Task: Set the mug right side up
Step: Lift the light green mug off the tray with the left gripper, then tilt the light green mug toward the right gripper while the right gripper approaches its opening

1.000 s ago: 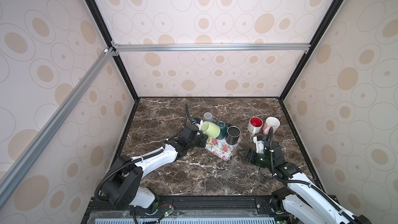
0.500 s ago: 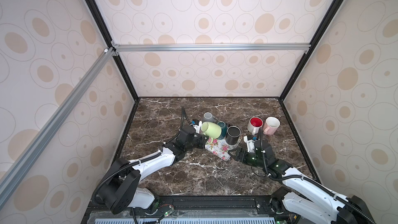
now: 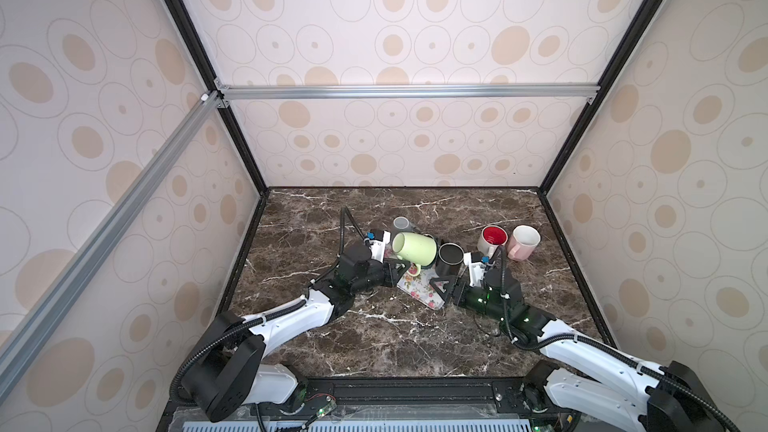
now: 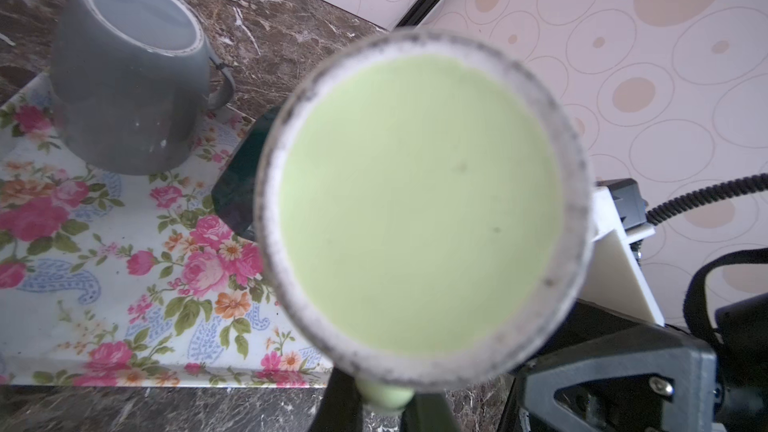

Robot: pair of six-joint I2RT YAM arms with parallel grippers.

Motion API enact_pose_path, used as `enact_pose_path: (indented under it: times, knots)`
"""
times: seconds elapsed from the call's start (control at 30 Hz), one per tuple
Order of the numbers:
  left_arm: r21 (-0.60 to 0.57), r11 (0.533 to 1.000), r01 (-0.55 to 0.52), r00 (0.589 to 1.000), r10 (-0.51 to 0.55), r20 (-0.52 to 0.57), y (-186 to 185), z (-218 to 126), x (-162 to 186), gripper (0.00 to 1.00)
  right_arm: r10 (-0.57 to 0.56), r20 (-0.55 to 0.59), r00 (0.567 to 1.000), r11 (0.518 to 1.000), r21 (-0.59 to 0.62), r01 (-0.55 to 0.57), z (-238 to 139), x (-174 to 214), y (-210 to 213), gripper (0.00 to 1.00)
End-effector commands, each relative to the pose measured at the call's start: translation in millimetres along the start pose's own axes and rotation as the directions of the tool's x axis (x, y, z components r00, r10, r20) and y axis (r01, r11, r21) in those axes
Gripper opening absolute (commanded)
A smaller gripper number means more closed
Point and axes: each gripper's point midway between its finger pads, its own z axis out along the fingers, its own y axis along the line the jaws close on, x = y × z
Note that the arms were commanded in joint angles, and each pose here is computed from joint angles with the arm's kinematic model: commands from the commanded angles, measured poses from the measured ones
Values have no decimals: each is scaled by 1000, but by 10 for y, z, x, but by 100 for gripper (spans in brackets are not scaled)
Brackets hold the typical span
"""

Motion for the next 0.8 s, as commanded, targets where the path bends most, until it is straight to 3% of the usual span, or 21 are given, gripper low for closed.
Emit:
enact_pose_path:
  times: [0.0, 0.27, 0.43, 0.77]
  knots:
    - [192, 979, -62, 988, 33, 151, -564, -152, -484, 0, -16, 67, 998, 992, -122, 24, -33, -207, 373, 77]
    - [316, 946, -66, 990, 23, 138, -810, -178, -505, 0, -33, 71, 997, 982, -181, 46, 9, -253, 524, 76]
    - [387, 919, -73, 988, 13, 155, -961, -282, -534, 0, -29, 98, 995, 978, -205, 48, 25, -316, 583, 71]
    - [502, 863, -49, 990, -23, 137, -1146, -423, -491, 0, -65, 112, 992, 960, -263, 93, 47, -425, 831, 48]
